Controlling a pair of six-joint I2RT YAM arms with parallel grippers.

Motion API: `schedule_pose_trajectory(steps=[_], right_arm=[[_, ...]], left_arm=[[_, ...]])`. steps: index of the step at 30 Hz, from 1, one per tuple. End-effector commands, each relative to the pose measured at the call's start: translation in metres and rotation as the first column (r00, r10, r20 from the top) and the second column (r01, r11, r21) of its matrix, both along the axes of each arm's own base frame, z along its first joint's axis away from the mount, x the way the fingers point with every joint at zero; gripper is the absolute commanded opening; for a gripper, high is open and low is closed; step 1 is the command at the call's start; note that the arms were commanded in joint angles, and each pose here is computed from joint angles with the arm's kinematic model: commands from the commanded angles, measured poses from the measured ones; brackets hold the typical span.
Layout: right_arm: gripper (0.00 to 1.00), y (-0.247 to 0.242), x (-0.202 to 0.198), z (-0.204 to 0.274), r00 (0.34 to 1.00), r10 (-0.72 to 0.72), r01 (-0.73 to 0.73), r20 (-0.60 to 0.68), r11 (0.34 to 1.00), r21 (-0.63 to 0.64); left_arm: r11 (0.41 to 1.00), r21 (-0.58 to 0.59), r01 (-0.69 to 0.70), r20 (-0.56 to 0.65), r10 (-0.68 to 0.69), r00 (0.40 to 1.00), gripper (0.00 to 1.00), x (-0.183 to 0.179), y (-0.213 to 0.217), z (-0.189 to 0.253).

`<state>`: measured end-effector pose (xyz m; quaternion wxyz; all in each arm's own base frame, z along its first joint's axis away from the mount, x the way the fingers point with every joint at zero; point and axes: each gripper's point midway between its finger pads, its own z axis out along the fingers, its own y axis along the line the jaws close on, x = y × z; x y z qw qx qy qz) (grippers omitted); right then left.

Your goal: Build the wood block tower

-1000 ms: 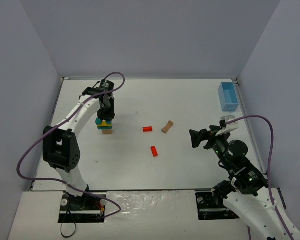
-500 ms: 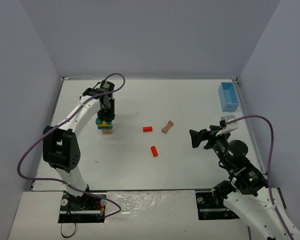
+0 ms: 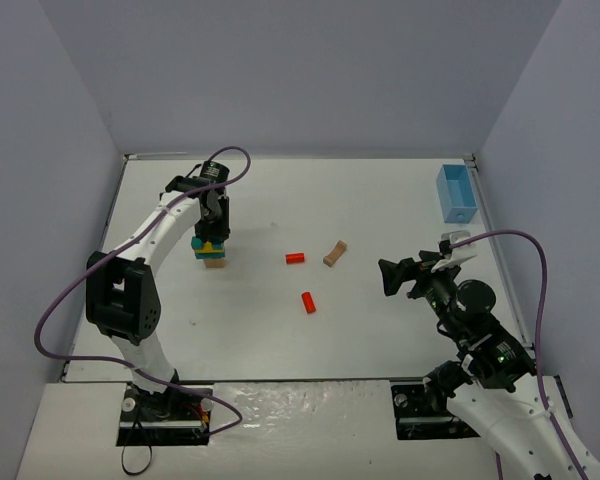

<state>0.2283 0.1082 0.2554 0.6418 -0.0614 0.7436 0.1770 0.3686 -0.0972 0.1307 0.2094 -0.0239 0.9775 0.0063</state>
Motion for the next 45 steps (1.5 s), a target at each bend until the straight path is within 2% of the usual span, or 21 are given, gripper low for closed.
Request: schedule_pose_trajectory(steps=[1, 4, 6, 11, 15, 22, 24, 30, 40, 45], right_arm=[[1.00, 0.007, 0.007, 0.015, 0.999, 0.011, -0.012, 0.051, 0.999, 0.031], [1.00, 0.007, 0.007, 0.016, 0.999, 0.012, -0.014, 0.052, 0.999, 0.032], [1.00, 0.006, 0.007, 0.016, 0.999, 0.011, -0.012, 0.053, 0.999, 0.033], [1.00, 0.007, 0.007, 0.015, 0.999, 0.012, -0.014, 0.051, 0.999, 0.033], [1.00, 0.007, 0.007, 0.015, 0.999, 0.012, -0.014, 0.051, 0.999, 0.030], [1.00, 0.007, 0.007, 0.014, 0.999, 0.014, -0.015, 0.050, 0.999, 0.032], [1.00, 0.007, 0.007, 0.015, 0.999, 0.014, -0.015, 0.050, 0.999, 0.032], [1.00, 0.007, 0.007, 0.015, 0.999, 0.014, -0.015, 0.049, 0.999, 0.031], [1.00, 0.008, 0.008, 0.013, 0.999, 0.013, -0.014, 0.043, 0.999, 0.029], [1.00, 0.004, 0.016, 0.004, 0.999, -0.036, 0.036, 0.002, 0.999, 0.023]], left_arm=[[1.000, -0.007, -0.008, 0.056, 0.008, 0.998, 0.00, 0.008, -0.003, 0.012], [1.000, -0.008, -0.009, 0.054, 0.009, 0.998, 0.02, 0.008, -0.004, 0.012], [1.000, -0.006, -0.013, 0.056, 0.013, 0.998, 0.07, 0.008, -0.003, 0.013], [1.000, -0.001, -0.014, 0.058, 0.014, 0.998, 0.11, 0.009, -0.002, 0.013], [1.000, -0.002, -0.013, 0.056, 0.014, 0.998, 0.25, 0.008, -0.002, 0.013], [1.000, -0.005, -0.008, 0.055, 0.008, 0.998, 0.27, 0.007, -0.005, 0.012], [1.000, -0.006, -0.009, 0.056, 0.009, 0.998, 0.32, 0.007, -0.005, 0.013], [1.000, -0.001, -0.010, 0.057, 0.010, 0.998, 0.37, 0.007, -0.004, 0.013], [1.000, 0.002, -0.018, 0.087, 0.018, 0.996, 0.38, 0.008, -0.002, 0.024], [1.000, -0.003, -0.007, 0.138, 0.007, 0.990, 0.38, 0.007, -0.006, 0.042]])
